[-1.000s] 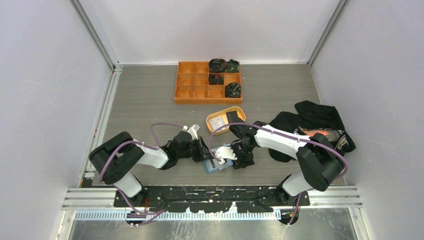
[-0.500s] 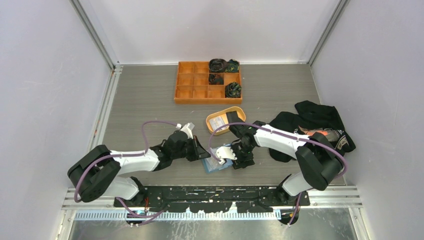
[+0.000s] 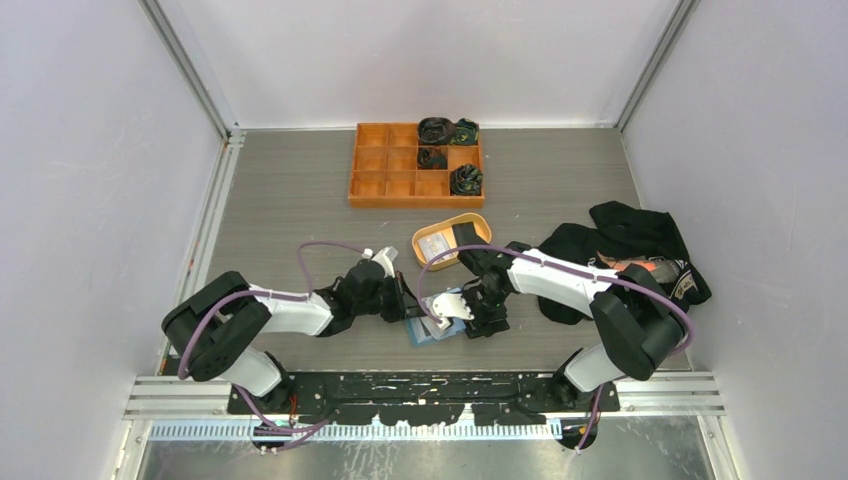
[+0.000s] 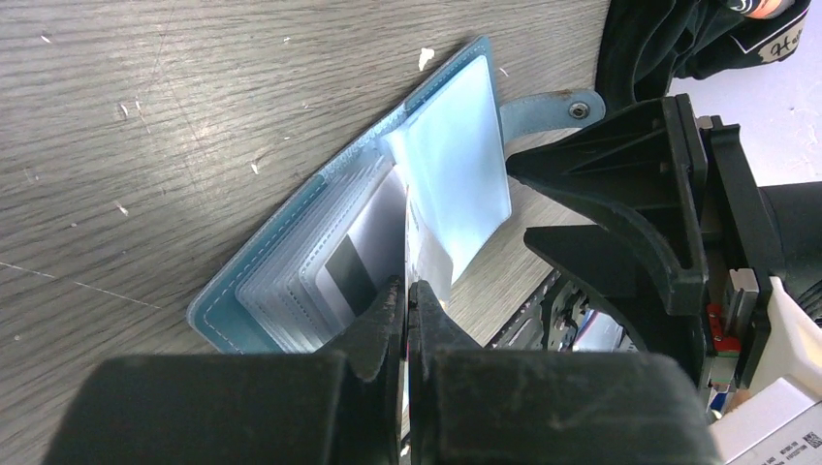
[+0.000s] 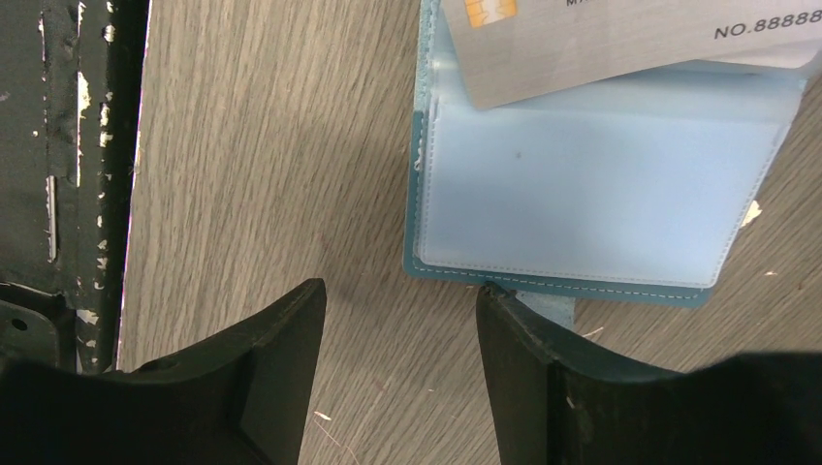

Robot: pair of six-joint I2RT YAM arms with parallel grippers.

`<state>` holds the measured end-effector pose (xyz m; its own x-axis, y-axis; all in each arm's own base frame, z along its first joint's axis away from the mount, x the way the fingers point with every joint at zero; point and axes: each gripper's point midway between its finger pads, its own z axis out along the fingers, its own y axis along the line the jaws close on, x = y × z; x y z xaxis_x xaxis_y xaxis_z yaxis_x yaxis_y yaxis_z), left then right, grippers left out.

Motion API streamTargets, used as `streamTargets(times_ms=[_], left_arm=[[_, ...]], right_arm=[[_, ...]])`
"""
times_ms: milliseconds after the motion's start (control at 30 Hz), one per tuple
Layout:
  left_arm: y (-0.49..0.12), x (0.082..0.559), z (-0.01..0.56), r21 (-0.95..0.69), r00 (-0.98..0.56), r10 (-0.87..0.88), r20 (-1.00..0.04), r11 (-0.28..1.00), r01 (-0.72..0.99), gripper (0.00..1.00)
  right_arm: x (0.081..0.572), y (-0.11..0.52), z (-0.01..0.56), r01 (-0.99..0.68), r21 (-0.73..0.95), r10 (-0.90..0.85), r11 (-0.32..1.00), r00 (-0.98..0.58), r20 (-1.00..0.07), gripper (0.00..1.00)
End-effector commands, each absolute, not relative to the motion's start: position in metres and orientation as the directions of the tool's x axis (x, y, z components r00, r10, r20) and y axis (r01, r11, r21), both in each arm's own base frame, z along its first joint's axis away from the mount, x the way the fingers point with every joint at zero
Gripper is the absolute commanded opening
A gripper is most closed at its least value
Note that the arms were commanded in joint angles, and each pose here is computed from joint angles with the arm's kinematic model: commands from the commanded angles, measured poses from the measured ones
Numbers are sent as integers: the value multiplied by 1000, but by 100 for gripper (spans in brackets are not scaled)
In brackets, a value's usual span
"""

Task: Put the credit cards into the card holder
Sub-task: Insert the credit card into the card holder.

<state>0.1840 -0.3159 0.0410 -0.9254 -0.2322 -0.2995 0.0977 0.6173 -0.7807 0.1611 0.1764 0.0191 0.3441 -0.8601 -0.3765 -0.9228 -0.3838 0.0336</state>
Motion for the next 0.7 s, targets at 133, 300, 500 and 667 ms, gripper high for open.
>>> streamTargets(times_ms=[133,300,500,667], left_arm=[[-313,188,36,-745,-920,-223,-323,659,102,0],[-306,190,42,-723,-907,-222,-358,681,119,0],[-305,193,45,-706,-901,-213,-378,696,132,0],[-308,193,41,-707,-904,-203,-375,694,137,0]], right_arm=[[167,183,27,-921,17,-851,-390,353,-389,64],[166,182,27,-920,20,-851,-391,353,-389,64],[166,182,27,-921,24,-853,-390,351,-387,64],[165,182,26,-920,28,-853,-391,350,-386,64]])
